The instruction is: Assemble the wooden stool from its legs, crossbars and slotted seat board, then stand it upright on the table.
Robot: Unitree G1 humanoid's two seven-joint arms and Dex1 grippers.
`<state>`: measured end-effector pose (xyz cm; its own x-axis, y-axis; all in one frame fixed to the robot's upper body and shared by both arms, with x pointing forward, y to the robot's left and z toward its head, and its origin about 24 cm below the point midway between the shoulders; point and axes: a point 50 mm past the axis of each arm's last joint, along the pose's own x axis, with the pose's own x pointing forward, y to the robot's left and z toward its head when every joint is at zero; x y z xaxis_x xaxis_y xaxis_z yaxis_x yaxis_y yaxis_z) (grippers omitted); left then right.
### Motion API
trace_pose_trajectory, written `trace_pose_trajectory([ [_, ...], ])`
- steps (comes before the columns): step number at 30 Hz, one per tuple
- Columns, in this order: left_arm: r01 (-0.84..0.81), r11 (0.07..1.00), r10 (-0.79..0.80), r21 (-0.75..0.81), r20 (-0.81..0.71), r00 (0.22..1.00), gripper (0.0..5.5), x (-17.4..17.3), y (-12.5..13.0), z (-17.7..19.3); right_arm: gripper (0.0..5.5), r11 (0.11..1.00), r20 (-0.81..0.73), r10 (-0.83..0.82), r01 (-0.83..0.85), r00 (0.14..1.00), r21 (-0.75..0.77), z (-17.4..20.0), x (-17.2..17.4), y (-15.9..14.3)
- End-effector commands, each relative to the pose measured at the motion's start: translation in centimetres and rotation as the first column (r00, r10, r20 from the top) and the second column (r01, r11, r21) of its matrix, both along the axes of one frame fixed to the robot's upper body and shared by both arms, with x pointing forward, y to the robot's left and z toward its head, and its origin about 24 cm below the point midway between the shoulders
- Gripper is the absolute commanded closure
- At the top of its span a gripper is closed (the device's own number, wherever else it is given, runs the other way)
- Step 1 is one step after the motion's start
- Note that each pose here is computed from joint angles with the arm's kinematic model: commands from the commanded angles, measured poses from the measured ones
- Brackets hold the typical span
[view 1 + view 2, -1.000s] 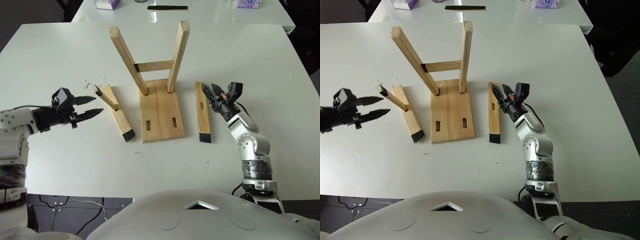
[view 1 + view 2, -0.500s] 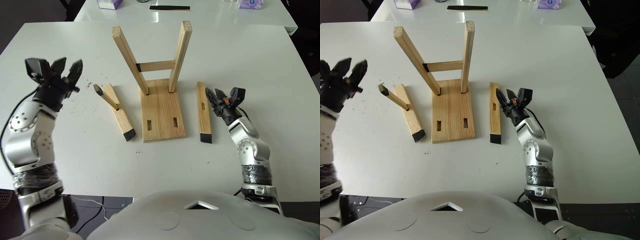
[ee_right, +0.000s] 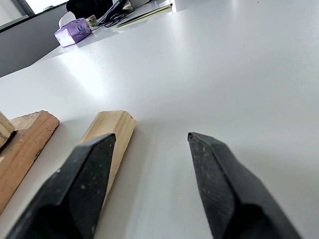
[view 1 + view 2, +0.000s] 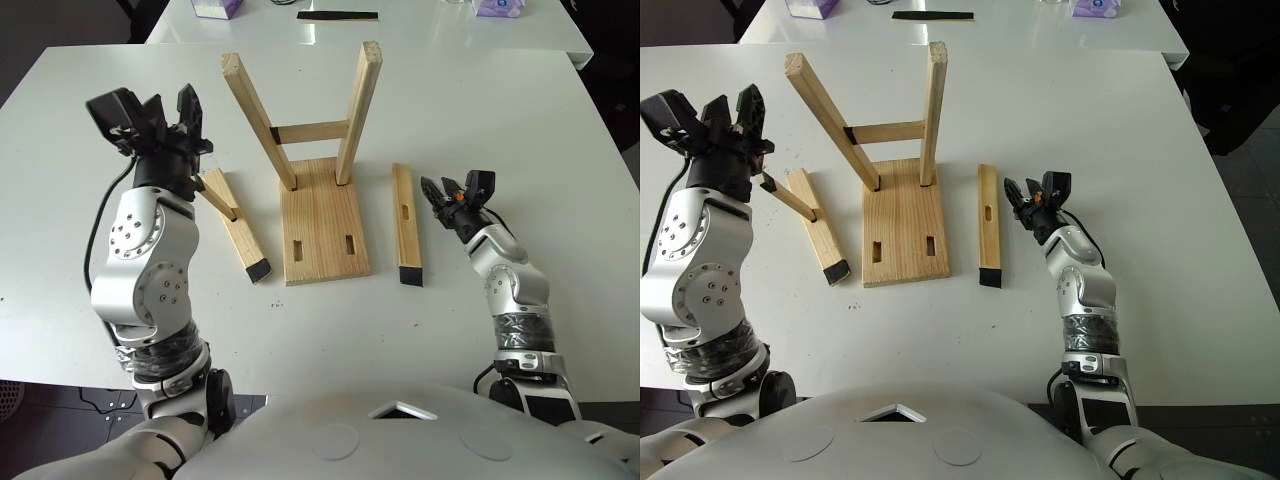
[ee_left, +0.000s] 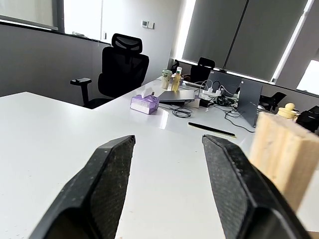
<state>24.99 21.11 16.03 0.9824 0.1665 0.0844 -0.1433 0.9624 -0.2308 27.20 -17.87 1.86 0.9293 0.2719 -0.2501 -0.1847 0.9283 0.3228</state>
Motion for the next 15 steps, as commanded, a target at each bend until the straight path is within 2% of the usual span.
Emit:
trace_pose_trajectory([
  [1,-0.018,1.0,0.017,0.008,0.078,0.997,2.98,0.3,0.3,1.2,2.82,1.0,0.006,0.001,-0.001,1.0,-0.008,-0.2,0.0,0.2],
  [3,-0.031,0.999,0.029,0.012,0.112,0.993,2.98,0.1,0.5,1.8,2.82,1.0,0.005,-0.003,0.003,1.0,-0.01,-0.3,0.0,0.2],
  [6,-0.012,1.0,0.01,0.022,0.083,0.996,2.98,0.1,0.3,1.3,2.82,1.0,0.002,-0.002,0.002,1.0,-0.014,-0.5,0.0,0.2],
  [11,0.018,0.999,-0.024,-0.051,-0.129,0.991,2.98,0.4,0.1,-3.4,2.82,1.0,-0.002,-0.004,0.004,1.0,-0.016,-0.6,0.2,0.4],
  [15,0.017,0.998,-0.028,-0.058,-0.192,0.981,2.98,0.8,0.3,-5.7,2.82,1.0,-0.01,-0.01,0.01,1.0,-0.025,-0.9,0.3,0.3],
])
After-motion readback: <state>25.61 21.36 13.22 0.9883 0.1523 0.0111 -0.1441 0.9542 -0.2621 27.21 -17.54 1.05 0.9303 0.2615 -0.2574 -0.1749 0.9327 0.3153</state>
